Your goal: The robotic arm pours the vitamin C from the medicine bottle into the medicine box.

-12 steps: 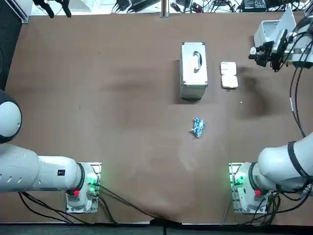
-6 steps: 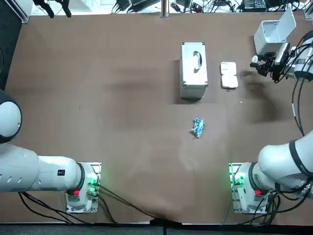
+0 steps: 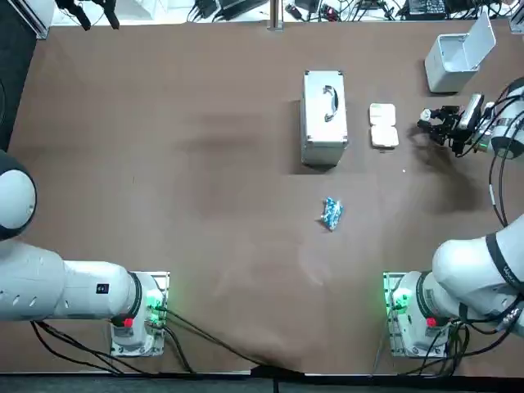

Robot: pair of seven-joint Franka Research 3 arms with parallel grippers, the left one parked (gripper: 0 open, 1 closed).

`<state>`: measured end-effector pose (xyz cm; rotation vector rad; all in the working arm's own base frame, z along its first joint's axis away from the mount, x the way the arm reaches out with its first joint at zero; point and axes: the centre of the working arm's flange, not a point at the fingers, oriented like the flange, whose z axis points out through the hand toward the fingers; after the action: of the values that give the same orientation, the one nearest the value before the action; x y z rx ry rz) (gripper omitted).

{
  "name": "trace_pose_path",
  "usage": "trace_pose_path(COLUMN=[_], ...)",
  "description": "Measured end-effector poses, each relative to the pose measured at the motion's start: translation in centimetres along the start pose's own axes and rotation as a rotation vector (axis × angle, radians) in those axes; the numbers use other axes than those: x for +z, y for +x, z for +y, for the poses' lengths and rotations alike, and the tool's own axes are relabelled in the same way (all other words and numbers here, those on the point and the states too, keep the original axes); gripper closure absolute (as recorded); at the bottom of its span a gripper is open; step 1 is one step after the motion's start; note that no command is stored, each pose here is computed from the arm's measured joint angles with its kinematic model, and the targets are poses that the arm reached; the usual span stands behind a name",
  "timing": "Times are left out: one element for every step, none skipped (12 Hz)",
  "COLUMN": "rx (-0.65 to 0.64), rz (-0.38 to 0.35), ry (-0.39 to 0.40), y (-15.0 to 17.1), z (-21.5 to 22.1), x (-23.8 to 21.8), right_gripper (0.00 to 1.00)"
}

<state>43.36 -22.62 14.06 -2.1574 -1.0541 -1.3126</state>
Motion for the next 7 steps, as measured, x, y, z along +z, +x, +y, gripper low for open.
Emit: trace_pose_path(rx=[0.018,0.037,0.058,0.078,0.089,0.093,0.093], rz=[0.008,0.023,0.037,0.046,0.050,0.053,0.053], ry=[-0.012,-0.022,-0.033,-0.039,-0.042,-0.043,-0.044], y=[-0.7,-1.4,-2.1,-2.7,-3.1,-3.3,-3.4], z=[-0.2,-0.4,-0.7,-1.0,-1.1,-1.0,-0.9], x=[0.1,0.3,0.7,1.1,1.4,1.5,1.6], right_gripper=[0.57,0.57,0.57,0.57,0.57,0.57,0.57])
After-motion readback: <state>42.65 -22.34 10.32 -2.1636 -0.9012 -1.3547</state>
